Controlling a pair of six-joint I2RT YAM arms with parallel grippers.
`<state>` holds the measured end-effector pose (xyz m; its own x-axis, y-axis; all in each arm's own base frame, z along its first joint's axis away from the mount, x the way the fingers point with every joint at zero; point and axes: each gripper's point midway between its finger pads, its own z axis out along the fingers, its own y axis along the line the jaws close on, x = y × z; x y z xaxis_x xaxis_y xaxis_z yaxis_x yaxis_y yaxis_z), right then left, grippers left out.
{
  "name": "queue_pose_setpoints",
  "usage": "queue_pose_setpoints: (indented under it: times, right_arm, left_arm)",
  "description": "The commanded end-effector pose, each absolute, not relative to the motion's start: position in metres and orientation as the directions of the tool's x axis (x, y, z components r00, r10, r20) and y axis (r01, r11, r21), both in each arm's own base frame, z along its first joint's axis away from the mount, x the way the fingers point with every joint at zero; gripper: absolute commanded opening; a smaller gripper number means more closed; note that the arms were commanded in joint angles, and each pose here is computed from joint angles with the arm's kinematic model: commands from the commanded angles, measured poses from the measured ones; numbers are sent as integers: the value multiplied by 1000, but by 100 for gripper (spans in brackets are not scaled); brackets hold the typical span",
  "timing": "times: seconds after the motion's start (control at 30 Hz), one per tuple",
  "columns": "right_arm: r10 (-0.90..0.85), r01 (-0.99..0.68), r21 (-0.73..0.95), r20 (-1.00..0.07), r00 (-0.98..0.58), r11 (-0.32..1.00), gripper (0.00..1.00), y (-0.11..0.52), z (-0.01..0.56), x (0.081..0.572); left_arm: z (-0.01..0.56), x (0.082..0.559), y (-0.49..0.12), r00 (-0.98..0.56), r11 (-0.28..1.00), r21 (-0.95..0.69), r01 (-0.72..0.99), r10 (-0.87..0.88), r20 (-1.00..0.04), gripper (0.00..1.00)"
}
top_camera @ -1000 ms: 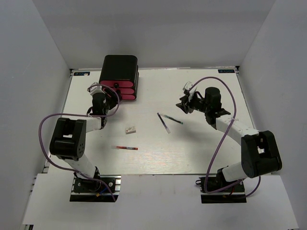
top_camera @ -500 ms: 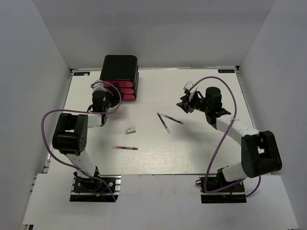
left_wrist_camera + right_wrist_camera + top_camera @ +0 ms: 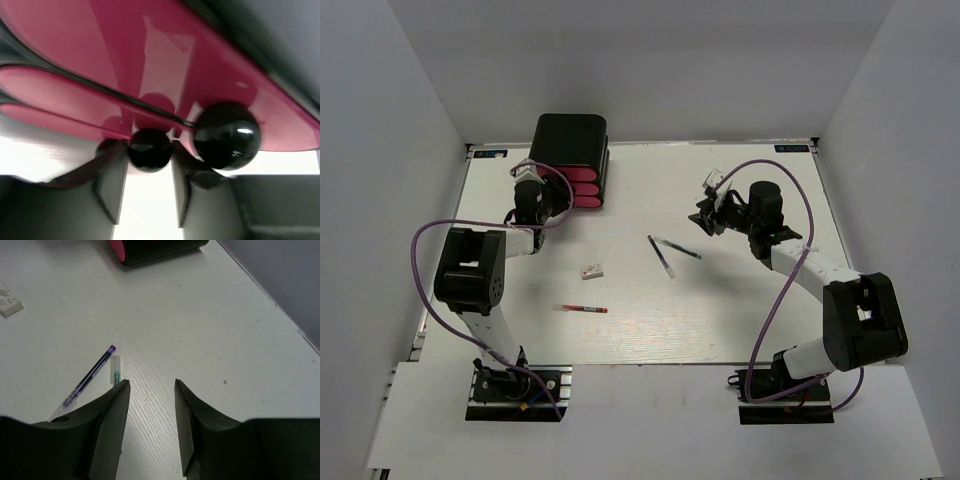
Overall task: Sort the stationery into containers
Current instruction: Open the drawer in the storage box, then pick up the pen from the center of the board.
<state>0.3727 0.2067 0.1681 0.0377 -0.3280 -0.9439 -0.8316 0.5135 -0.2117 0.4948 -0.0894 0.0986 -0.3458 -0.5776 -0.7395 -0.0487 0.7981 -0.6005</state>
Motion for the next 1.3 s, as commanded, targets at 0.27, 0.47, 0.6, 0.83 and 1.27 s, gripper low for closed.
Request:
queue_pose_setpoints:
  times: [0.27,0.47,0.6,0.83,1.27]
  right_arm:
    - [-314,-824,-251,-945,94,508,47,206,181,374]
    - [-327,-835,-265,-939,109,483,47,207,177,369]
    - [-333,-839,-269,-936,113,474,48,208,174,368]
    - [-347,-886,-246,-932,105,393,62,216,163,358]
    - [-537,-968,-135,-843,1,211,56,219,85,350]
  left_arm:
    - [121,496,-87,-294,804,-595,-5,-569,-768,12]
    - [115,469,-88,-316,802,-597,3,-566,-761,0]
    - [112,440,-92,-334,804,-594,26,-553,-763,0]
    - [128,417,-90,-316,812,-581,57,-537,-782,4]
    - [143,372,-77,-308,837,-548,17,-516,-799,77]
